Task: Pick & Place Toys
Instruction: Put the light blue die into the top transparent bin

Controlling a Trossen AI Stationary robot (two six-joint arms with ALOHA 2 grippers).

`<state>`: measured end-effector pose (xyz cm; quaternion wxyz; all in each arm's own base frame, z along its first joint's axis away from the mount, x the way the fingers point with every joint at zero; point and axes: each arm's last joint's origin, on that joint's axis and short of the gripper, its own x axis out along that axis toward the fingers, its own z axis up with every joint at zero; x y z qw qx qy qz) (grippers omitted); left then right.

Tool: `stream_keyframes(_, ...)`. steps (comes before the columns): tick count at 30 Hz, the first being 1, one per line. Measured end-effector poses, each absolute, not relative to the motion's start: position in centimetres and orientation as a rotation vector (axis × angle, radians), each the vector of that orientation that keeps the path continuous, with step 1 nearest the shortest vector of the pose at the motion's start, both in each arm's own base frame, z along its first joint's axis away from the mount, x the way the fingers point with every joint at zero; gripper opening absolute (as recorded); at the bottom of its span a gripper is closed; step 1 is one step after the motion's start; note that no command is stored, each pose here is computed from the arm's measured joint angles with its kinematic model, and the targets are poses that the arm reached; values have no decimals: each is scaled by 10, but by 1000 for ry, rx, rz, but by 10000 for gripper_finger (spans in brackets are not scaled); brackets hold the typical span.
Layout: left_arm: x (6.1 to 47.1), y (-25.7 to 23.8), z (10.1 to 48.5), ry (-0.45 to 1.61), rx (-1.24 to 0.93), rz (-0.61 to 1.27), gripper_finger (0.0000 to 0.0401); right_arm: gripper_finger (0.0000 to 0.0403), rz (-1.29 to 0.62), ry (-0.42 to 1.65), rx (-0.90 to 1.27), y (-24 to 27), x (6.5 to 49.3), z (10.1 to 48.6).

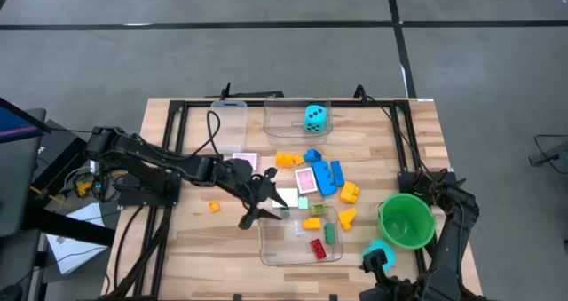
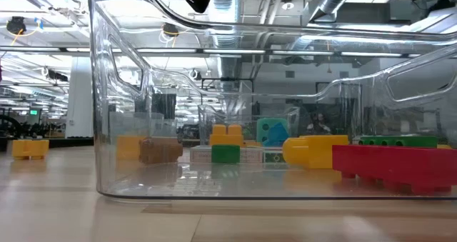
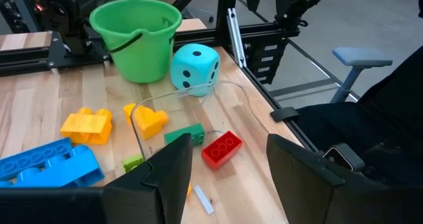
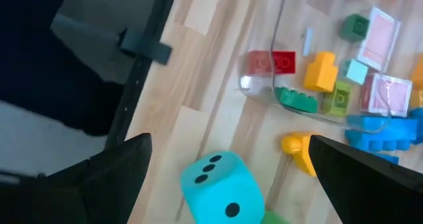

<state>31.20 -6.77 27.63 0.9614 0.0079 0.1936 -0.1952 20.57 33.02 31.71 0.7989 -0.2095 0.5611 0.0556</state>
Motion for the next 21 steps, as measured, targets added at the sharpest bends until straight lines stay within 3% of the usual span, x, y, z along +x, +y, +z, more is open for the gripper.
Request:
stream_keyframes(6,312,-68,276,392,18,-396,191,400,186,1250,-538,325,217,312)
stream_keyframes(14,312,-68,276,392,19,-396,191,400,307,1474,-619,336,243,260)
stream_keyframes(21,312,-68,276,392,19,-397,191,400,339,1465,-653,340,237,260)
